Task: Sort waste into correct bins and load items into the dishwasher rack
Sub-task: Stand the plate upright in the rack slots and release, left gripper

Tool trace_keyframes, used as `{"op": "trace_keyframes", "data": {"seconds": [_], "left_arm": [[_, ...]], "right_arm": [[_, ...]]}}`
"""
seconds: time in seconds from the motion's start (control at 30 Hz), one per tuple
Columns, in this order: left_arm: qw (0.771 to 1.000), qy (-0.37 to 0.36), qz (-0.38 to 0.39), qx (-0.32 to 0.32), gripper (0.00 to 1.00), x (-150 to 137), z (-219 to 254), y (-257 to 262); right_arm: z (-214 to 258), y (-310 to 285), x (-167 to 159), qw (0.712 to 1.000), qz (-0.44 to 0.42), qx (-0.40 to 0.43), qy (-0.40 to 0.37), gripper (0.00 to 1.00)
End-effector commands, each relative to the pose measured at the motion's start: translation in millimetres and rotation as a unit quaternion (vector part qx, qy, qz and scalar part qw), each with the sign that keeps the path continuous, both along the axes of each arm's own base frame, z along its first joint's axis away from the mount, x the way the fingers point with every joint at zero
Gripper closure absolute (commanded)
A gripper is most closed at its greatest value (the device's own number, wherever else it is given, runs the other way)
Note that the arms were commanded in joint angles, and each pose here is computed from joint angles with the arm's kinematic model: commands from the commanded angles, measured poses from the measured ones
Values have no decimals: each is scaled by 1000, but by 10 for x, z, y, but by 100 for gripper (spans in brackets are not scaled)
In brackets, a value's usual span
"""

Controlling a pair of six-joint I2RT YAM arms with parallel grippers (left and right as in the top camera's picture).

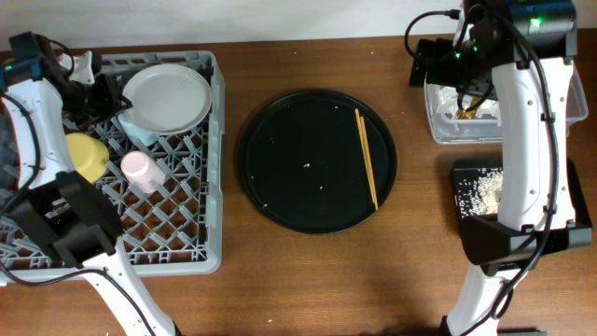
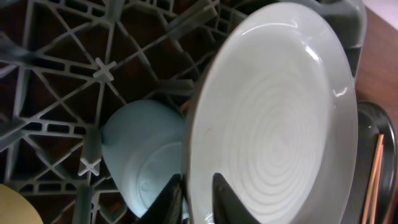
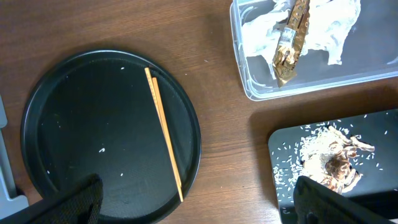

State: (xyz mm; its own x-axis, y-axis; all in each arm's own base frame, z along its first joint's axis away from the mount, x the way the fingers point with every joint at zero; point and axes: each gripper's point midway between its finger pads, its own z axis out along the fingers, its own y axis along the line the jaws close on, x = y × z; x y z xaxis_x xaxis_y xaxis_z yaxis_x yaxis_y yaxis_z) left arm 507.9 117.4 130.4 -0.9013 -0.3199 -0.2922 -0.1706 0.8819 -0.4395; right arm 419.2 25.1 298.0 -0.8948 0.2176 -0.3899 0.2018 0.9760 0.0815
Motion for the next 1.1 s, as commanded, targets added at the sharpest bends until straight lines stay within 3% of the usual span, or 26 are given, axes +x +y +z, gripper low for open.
{"op": "trace_keyframes", "data": {"seconds": [0.0,0.23,0.47,0.63,0.73,0.83,1.07], "left_arm": [[1000,5,7,-9,100,-5,-55,33],[999,-35,18,7,100,54,442,120],[989,-42,68,122,100,-100,1110,233],[959,-5,74,273,100,-78,1128,-101],[914,-13,100,394,100,-24,1286,-438],[882,-22,141,449,99,-49,1423,-445],[859,5,134,495,100,-44,1264,-342]], "right_arm": [[-7,-10,-7,1000,-1,0,3,2],[-7,-10,-7,1000,-1,0,3,2],[-7,-10,-7,1000,-1,0,3,2],[-7,-10,-7,1000,-1,0,3,2],[-7,-10,-7,1000,-1,0,3,2],[-7,-9,-8,1000,-1,1,3,2],[-7,-10,-7,1000,-1,0,3,2]]}}
